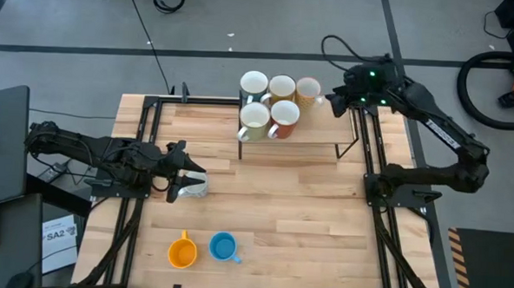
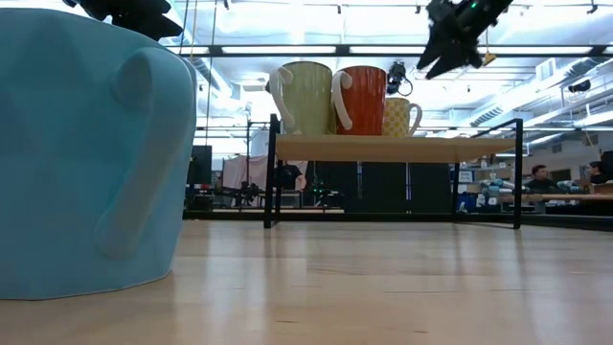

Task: Place coffee mugs
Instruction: Put the blue patterned mug on the shelf

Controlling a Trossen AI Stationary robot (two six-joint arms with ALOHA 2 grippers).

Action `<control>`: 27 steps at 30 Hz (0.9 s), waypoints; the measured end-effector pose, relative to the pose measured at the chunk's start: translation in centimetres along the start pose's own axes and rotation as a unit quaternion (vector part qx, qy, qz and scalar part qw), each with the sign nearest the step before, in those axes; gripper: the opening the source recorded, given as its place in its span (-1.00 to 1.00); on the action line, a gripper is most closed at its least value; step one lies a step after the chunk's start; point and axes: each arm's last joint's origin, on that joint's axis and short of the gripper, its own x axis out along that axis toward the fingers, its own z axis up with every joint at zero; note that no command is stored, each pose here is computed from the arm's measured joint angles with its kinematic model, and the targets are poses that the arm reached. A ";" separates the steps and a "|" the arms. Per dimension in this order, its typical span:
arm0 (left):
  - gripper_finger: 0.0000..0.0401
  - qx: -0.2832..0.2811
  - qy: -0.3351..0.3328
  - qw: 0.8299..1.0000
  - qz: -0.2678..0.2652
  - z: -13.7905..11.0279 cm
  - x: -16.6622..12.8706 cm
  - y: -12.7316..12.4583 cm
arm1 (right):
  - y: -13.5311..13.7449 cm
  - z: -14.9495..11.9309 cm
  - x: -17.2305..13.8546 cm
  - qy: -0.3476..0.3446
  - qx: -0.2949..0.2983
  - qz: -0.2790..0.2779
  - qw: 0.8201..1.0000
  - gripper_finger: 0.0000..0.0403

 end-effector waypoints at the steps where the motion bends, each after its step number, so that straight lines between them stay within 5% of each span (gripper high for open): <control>1: -0.17 0.000 0.000 1.000 0.000 0.0 0.0 0.0 | 0.2 -0.1 -0.6 -0.007 0.000 0.004 1.000 0.00; 16: -0.17 0.029 -0.013 0.999 -0.003 0.3 0.0 -0.1 | 7.2 -2.2 -3.5 0.009 -0.036 0.164 0.986 0.00; 27: -0.17 0.051 -0.026 0.998 0.013 0.8 1.1 0.8 | 14.3 -4.7 -2.0 0.045 -0.116 0.199 0.972 0.00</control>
